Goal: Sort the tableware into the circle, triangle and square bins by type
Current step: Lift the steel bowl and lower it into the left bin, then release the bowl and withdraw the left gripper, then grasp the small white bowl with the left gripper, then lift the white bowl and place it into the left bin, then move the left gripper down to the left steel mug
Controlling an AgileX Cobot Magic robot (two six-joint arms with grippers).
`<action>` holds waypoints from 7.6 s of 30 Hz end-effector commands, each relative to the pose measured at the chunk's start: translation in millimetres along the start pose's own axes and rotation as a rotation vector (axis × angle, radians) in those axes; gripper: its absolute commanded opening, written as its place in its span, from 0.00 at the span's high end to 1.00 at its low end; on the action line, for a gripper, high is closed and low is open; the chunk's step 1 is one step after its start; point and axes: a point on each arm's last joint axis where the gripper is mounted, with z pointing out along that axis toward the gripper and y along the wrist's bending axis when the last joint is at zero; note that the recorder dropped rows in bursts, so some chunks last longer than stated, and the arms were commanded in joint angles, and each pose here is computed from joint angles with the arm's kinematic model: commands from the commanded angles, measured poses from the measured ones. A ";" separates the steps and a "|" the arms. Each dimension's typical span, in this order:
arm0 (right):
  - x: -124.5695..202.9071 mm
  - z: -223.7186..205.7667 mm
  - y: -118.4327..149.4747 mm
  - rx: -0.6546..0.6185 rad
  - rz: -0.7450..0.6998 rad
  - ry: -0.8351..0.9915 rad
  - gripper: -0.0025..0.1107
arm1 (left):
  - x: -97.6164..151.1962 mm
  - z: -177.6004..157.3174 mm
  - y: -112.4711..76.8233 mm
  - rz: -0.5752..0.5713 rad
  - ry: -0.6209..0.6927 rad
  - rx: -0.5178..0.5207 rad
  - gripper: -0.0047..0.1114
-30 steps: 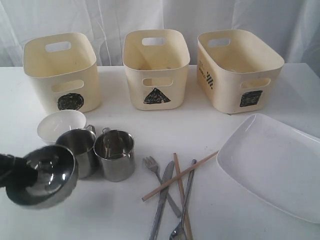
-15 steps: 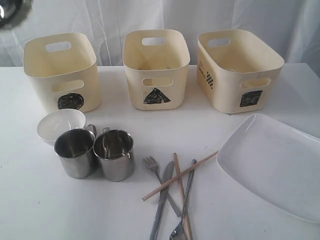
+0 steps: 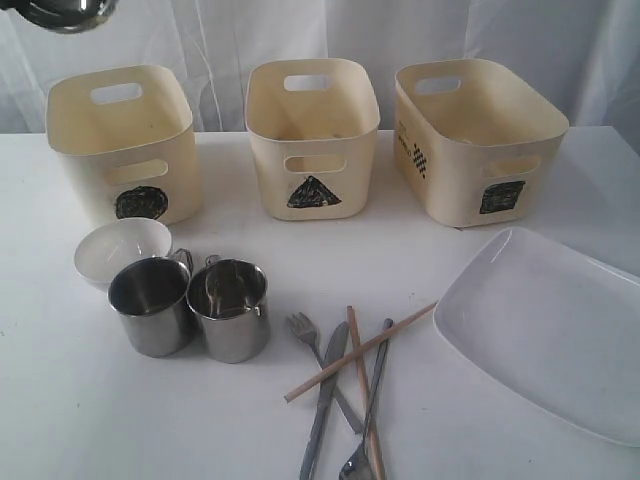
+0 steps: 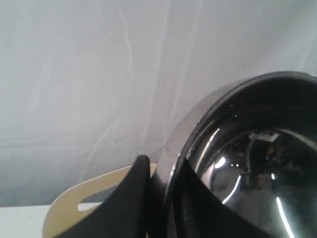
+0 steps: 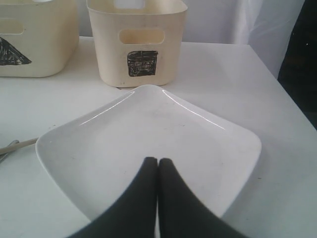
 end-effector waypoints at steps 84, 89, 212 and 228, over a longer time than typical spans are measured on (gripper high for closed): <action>0.0 -0.3 -0.3 0.006 -0.006 -0.008 0.98 | -10.2 -64.5 -17.7 0.358 0.018 -0.464 0.96; 0.0 -0.3 -0.3 0.006 -0.006 -0.008 0.98 | 87.9 -95.3 -0.5 0.365 0.336 -0.532 0.96; 0.0 -0.3 -0.3 0.006 -0.006 -0.008 0.98 | 83.9 9.6 14.0 -1.133 -0.065 -0.448 0.96; 0.0 -0.3 -0.3 0.006 -0.006 -0.008 0.98 | -50.4 -132.6 -44.2 0.148 -0.458 -0.368 0.96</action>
